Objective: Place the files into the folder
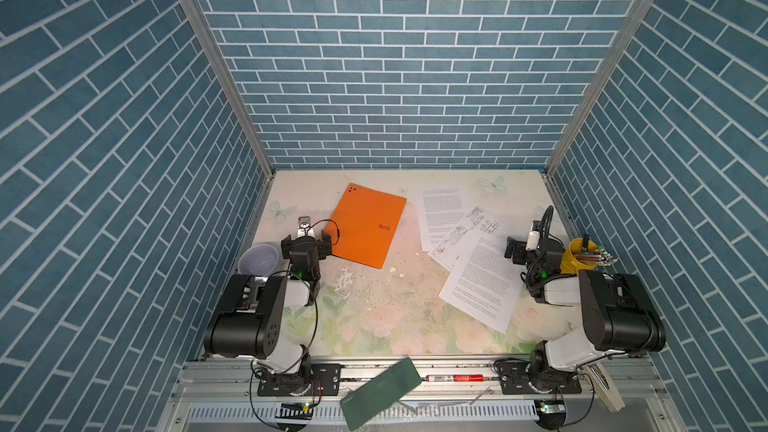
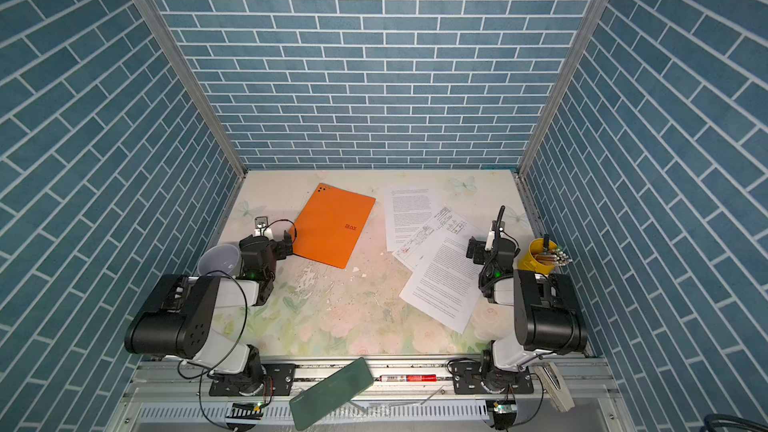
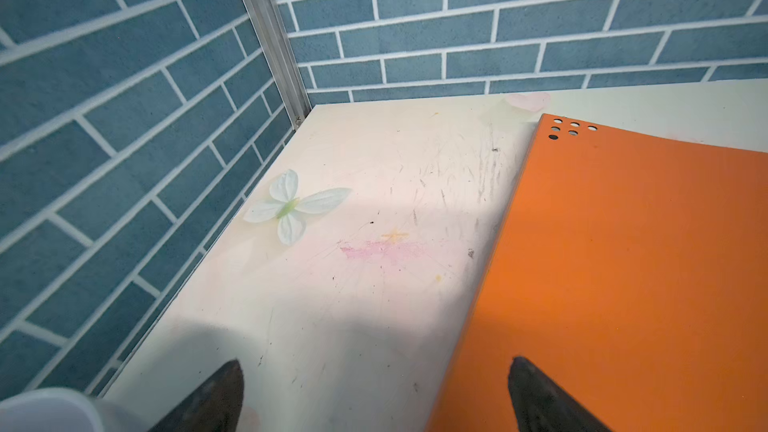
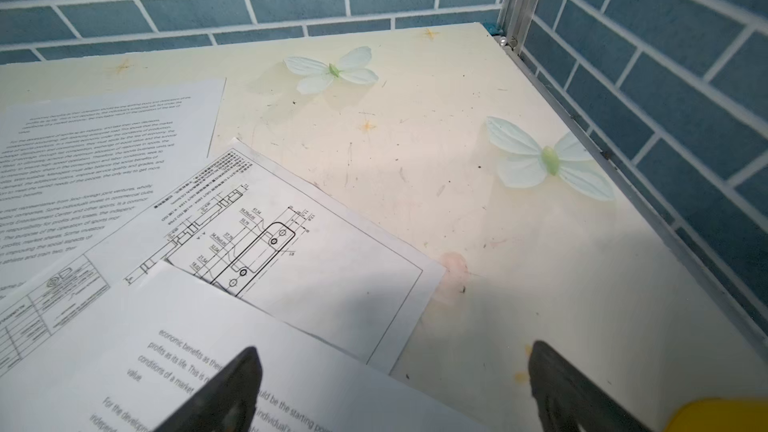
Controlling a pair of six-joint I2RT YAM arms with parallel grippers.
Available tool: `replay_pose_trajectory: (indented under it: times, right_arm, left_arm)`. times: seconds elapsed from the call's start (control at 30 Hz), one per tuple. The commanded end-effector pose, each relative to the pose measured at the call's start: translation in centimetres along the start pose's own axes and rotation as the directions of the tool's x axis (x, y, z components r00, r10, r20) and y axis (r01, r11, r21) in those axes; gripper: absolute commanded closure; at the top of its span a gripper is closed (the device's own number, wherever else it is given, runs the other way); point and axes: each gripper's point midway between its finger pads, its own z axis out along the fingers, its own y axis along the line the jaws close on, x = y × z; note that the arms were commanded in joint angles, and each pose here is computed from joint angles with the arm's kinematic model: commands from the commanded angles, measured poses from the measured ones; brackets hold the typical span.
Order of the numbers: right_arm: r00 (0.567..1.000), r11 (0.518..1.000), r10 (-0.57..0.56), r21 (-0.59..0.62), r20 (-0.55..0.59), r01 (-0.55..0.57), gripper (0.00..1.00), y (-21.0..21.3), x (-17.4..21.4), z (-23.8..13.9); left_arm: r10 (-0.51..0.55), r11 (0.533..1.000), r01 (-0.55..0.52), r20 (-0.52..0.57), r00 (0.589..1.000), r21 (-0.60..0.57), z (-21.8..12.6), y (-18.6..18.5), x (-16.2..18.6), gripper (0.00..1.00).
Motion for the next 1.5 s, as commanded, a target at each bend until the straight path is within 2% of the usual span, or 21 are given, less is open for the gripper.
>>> replay_pose_trajectory:
  times: [0.0,1.0,1.33,1.4,1.47]
  right_arm:
    - [0.998,1.000,-0.024,-0.009,0.050,0.025,0.01,0.2,-2.1,0.5]
    - [0.998,1.000,-0.023,-0.009,0.050,0.023,0.01,0.2,-2.1,0.5]
    - [0.998,1.000,-0.020,-0.001,0.053,0.020,0.07,0.1,-2.8,0.3]
    - [1.000,0.999,-0.001,0.039,0.009,0.001,0.07,-0.6,-3.9,0.0]
    - [0.994,0.994,0.059,0.097,-0.095,-0.050,0.07,-1.5,-4.2,-0.3]
  left_arm:
    - [-0.007,1.000,0.007,0.015,1.000,-0.002,0.1,0.1,-0.3,0.00]
    - [-0.008,1.000,0.008,0.014,1.000,-0.002,0.1,0.1,-0.3,0.00]
    - [-0.007,1.000,0.007,0.015,1.000,-0.002,0.1,0.1,-0.3,0.00]
    - [-0.009,1.000,0.009,0.015,1.000,-0.002,0.1,0.1,-0.4,0.00]
    - [-0.009,1.000,0.009,0.016,1.000,-0.001,0.1,0.1,-0.4,0.00]
